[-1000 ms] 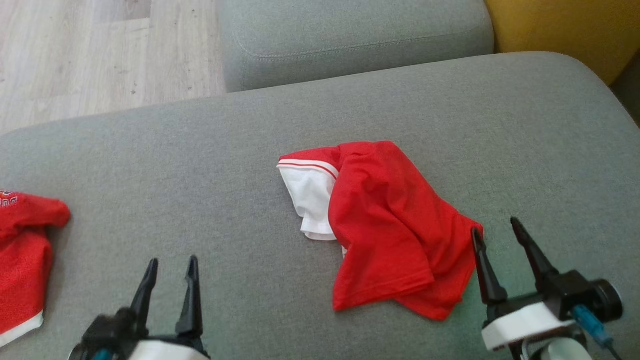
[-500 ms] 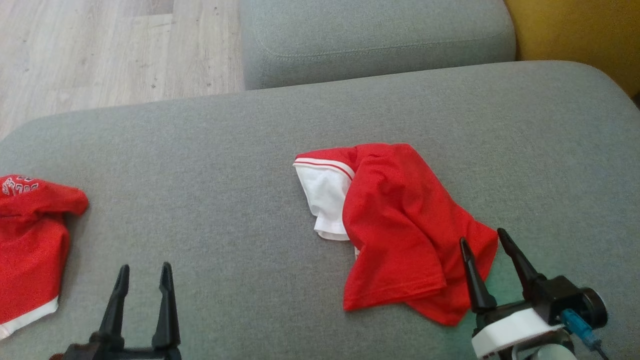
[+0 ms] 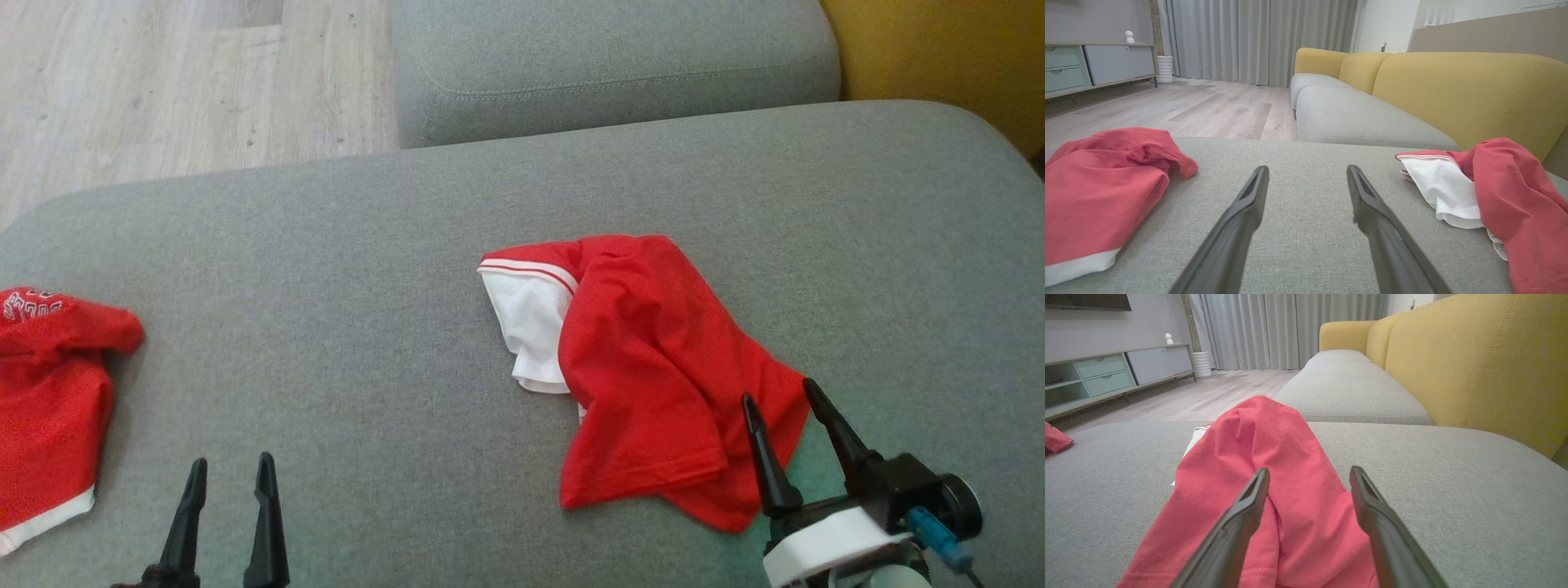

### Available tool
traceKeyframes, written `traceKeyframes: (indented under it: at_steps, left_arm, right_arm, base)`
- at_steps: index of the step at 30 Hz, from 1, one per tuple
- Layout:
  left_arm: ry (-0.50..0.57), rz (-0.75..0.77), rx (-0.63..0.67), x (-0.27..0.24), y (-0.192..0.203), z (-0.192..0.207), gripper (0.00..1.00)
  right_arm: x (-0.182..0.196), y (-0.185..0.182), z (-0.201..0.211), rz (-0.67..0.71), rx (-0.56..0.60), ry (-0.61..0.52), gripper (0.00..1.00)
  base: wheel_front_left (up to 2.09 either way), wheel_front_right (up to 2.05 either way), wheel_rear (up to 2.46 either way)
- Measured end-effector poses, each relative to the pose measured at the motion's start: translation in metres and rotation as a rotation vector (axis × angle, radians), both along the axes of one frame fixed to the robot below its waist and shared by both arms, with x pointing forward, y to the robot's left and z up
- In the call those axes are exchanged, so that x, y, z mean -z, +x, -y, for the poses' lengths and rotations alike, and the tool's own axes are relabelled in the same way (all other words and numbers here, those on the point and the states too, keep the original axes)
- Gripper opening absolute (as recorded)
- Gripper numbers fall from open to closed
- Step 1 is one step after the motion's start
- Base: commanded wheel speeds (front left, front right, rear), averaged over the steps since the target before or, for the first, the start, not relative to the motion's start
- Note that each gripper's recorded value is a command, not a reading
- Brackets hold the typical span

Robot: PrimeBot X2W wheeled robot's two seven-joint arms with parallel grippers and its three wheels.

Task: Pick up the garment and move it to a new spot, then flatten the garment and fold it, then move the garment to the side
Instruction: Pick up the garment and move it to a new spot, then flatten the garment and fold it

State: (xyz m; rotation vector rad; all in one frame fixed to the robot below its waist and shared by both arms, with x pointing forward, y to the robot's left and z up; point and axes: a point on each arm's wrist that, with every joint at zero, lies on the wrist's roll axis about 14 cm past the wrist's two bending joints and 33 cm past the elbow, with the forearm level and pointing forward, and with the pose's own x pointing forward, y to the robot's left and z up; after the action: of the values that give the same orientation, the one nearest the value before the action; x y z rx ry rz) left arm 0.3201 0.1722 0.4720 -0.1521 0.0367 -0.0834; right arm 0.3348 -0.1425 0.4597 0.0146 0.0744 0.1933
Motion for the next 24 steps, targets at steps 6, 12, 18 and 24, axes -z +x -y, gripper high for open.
traceKeyframes:
  at_steps: [6, 12, 18, 24]
  left_arm:
    - [-0.001, 0.002, 0.002, 0.0, 0.001, 0.001, 1.0]
    - [-0.007, 0.006, 0.023, -0.001, 0.004, 0.009, 1.0]
    - [-0.056, 0.014, 0.238, -0.004, 0.027, 0.081, 1.0]
    - [-0.099, -0.074, 0.435, 0.013, 0.058, 0.147, 1.0]
  right_arm:
    - [0.0, -0.001, 0.002, 0.0, 0.009, 0.007, 1.0]
    - [0.0, -0.002, 0.003, -0.001, 0.011, 0.008, 1.0]
    - [0.001, 0.0, 0.001, -0.004, 0.007, 0.011, 1.0]
    - [-0.007, 0.014, 0.006, 0.017, 0.021, 0.006, 1.0]
  base:
    - [0.0, 0.0, 0.0]
    - [0.0, 0.0, 0.0]
    - [0.0, 0.0, 0.0]
    - [0.0, 0.0, 0.0]
